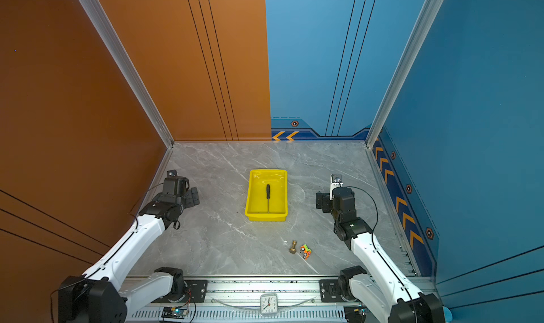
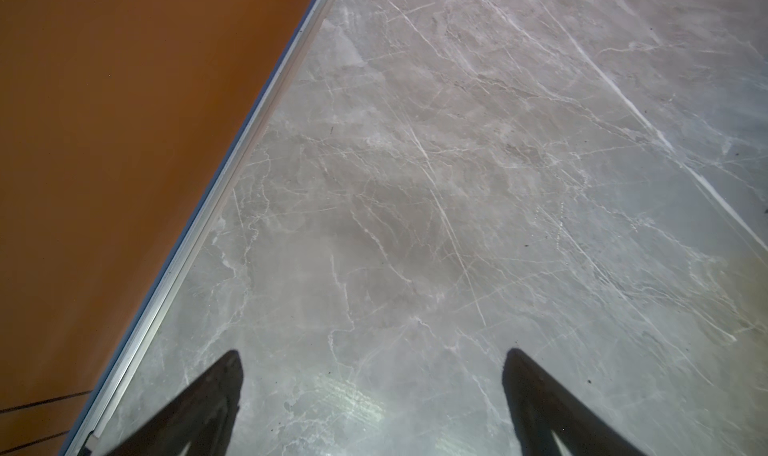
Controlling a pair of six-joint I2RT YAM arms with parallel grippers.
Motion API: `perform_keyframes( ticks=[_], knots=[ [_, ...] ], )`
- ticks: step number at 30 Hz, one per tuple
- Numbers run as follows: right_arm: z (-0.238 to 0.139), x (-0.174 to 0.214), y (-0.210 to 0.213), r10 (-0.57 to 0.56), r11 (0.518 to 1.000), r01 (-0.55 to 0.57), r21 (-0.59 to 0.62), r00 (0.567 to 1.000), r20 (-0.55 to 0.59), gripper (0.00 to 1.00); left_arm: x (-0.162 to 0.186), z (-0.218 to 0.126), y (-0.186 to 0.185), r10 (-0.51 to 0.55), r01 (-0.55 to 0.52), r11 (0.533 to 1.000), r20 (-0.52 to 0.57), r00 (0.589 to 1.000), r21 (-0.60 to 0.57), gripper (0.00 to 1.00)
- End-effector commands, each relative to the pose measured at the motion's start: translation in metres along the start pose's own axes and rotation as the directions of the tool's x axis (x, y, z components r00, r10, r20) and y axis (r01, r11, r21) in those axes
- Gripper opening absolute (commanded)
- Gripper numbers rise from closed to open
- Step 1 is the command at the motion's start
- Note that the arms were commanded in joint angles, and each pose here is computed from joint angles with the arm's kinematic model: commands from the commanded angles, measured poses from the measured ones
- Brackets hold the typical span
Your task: Put the screwdriver in the bin
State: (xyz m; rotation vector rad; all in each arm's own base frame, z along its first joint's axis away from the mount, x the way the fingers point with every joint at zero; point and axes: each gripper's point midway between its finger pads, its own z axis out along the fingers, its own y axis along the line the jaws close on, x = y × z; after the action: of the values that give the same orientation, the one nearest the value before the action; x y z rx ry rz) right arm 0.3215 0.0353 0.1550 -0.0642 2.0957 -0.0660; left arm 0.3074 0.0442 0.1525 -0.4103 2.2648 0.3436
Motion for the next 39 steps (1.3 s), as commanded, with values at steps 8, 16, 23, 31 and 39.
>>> perform_keyframes(
  ticks=[8, 16, 23, 31, 39],
  knots=[
    [0.019, 0.033, -0.015, 0.008, 1.000, -0.009, 0.012, 0.999, 0.044, 1.00, 0.016, -0.004, 0.017, 0.054, -0.057, 0.998, 0.240, 0.969, 0.007, 0.98],
    [0.021, 0.034, -0.027, 0.010, 0.998, -0.018, 0.067, 0.992, 0.125, 1.00, 0.037, 0.006, 0.019, -0.033, 0.022, 0.999, 0.297, 0.954, 0.041, 0.98],
    [0.034, 0.023, -0.035, 0.045, 0.995, -0.060, 0.080, 0.984, 0.174, 1.00, 0.024, 0.031, 0.003, -0.002, -0.014, 0.999, 0.308, 0.951, 0.049, 0.98],
    [0.063, 0.005, -0.033, 0.059, 0.994, -0.077, 0.073, 0.973, 0.224, 1.00, 0.003, 0.048, -0.015, -0.028, -0.013, 0.994, 0.357, 0.934, 0.110, 0.98],
    [0.079, 0.017, -0.043, 0.083, 0.985, -0.116, 0.126, 0.966, 0.244, 1.00, -0.014, 0.063, -0.030, -0.045, -0.012, 0.990, 0.392, 0.919, 0.143, 0.98]
  ],
)
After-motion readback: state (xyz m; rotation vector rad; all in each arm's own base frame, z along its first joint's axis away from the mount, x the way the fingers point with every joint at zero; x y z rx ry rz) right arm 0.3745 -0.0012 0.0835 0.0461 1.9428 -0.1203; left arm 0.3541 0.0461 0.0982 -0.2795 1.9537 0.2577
